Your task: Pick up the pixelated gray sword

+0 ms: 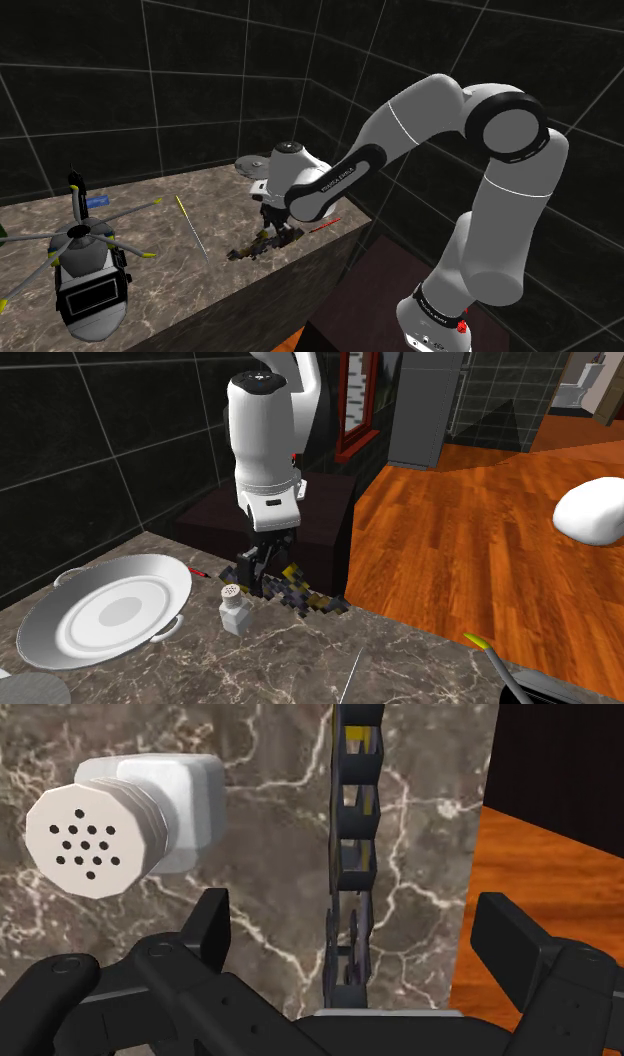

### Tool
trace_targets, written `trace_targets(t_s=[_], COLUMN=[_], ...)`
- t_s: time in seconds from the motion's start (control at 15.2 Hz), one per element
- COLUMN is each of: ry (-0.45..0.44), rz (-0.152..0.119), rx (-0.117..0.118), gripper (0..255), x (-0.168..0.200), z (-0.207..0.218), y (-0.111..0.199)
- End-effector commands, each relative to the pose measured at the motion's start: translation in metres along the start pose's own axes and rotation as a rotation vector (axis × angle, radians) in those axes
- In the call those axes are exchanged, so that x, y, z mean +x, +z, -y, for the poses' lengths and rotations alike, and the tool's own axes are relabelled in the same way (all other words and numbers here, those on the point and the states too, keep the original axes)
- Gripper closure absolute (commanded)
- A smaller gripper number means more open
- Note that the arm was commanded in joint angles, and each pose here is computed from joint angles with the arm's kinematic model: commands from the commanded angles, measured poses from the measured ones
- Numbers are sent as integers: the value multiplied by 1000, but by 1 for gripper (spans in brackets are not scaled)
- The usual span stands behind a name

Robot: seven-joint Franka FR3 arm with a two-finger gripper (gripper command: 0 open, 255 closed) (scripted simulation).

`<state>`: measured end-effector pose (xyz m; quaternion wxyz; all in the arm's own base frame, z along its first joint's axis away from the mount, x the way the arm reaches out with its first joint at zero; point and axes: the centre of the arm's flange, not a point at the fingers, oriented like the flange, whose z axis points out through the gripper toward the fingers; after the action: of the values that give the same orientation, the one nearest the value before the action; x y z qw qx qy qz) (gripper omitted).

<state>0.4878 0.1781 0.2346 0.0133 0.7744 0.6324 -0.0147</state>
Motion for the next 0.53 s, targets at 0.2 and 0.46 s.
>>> trace_targets(t_s=[0.2,0.46], ry=[0,0], rz=[0,0], rx=[0,0], gripper=[255,255], x=[0,1], z=[1,2], y=[15,14])
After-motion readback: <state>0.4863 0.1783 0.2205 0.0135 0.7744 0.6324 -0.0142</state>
